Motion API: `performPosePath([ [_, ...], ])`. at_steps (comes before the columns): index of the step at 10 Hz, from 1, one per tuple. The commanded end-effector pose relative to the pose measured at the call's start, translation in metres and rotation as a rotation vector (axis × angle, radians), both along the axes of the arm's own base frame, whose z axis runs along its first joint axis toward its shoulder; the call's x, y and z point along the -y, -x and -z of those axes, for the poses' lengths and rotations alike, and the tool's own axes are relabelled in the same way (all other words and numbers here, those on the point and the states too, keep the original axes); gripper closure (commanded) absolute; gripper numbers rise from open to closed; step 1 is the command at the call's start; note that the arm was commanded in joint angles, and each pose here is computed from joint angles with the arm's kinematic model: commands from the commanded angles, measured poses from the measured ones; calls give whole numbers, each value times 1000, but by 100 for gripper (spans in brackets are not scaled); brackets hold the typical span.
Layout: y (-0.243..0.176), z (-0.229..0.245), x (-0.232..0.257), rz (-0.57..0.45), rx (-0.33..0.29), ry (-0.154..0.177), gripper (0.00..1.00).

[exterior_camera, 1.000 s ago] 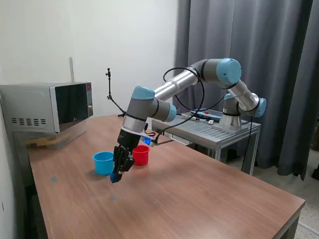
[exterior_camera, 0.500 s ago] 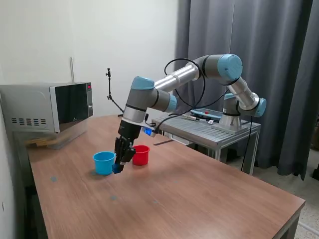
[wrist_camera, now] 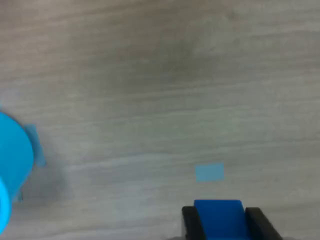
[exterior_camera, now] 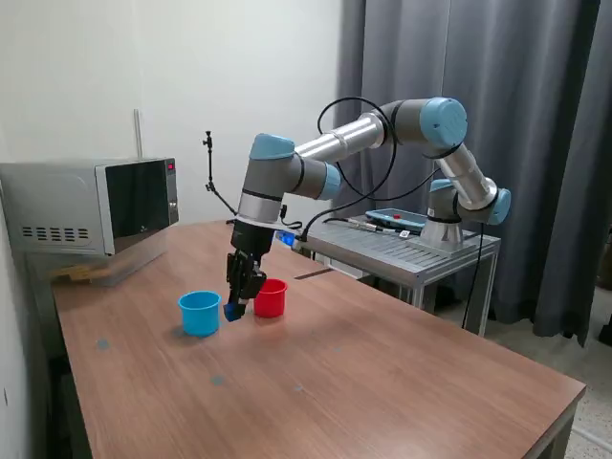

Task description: Place red objects in the red bin, and blue objects in the blue bin.

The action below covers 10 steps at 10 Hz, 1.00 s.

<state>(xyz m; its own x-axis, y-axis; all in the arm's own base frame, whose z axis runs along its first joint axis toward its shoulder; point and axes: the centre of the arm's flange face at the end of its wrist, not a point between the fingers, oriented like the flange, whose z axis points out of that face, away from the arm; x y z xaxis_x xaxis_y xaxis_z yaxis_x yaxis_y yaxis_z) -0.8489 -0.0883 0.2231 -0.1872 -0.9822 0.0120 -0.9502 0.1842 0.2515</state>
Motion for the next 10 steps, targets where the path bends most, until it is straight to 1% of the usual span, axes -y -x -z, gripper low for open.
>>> performPosePath([
  [1,-7,-2,0,0,63,5,100],
  [2,-9,-8,-5,6,69,5,100],
  [3,-9,-15,-25,30,74,6,100],
  [5,-10,-22,-43,50,78,7,100],
  [6,-10,-22,-58,69,95,9,100],
  [8,-10,-23,-65,77,100,10,100],
  [9,-10,-22,-81,96,104,12,100],
  [10,-10,-22,-88,104,112,14,100],
])
